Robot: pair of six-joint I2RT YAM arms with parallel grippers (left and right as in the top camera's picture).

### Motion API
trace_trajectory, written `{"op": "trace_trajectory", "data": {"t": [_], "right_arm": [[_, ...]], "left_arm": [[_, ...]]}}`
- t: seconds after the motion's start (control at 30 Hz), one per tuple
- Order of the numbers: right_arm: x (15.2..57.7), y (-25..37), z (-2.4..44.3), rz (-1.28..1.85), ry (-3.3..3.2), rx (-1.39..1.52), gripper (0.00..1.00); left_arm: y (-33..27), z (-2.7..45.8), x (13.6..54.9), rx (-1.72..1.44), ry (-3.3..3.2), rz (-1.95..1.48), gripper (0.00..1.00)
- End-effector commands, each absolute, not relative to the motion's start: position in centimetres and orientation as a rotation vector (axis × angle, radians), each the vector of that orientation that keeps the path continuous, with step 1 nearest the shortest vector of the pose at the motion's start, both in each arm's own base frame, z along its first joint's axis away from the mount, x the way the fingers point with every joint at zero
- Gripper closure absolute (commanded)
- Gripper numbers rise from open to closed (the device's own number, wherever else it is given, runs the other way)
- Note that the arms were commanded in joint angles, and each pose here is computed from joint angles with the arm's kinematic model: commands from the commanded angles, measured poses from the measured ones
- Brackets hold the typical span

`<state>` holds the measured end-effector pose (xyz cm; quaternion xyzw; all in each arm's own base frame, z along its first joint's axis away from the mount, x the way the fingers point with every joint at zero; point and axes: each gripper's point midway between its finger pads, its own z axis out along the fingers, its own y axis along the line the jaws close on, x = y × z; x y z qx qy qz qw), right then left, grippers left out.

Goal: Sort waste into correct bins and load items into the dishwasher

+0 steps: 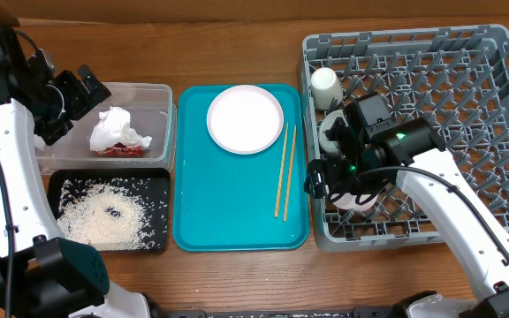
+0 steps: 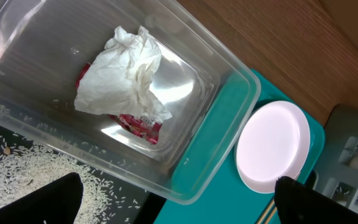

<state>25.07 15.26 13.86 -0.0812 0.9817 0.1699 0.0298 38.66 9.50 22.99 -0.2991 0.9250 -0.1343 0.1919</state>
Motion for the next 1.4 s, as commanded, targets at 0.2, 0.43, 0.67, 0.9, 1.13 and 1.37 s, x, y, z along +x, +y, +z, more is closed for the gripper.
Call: {"op": "trace_trajectory", "data": {"t": [0.2,0.43,0.67,0.9,1.13,1.37], "right_arm": [[27.7,13.5,16.0,0.321,2.939,-0.149,0.00],[27.6,14.3,16.2,0.393,2.933,-0.172,0.00],[26.3,16.4,16.7,0.592,2.945,-0.261,0.00],[26.7,13.4,14.8,0.326,2.971,-0.228,0.00],[27.6,11.5,14.4,0.156,2.949,-0.199,0.00],[28.1,12.2,14.6,0.211,2.926,-0.176,0.00]], "left_arm": [[9.5,24.1,38.8,-0.835,2.568,-0.368,0.00],[9.5,24.1,38.8,-0.835,2.568,-0.368,0.00],[9.5,24.1,38.8,-0.835,2.568,-0.368,0.00],[9.5,24.1,38.8,-0.835,2.568,-0.368,0.00],[9.5,24.1,38.8,-0.835,2.568,-0.368,0.00],[9.5,24.1,38.8,-0.835,2.568,-0.368,0.00]]}}
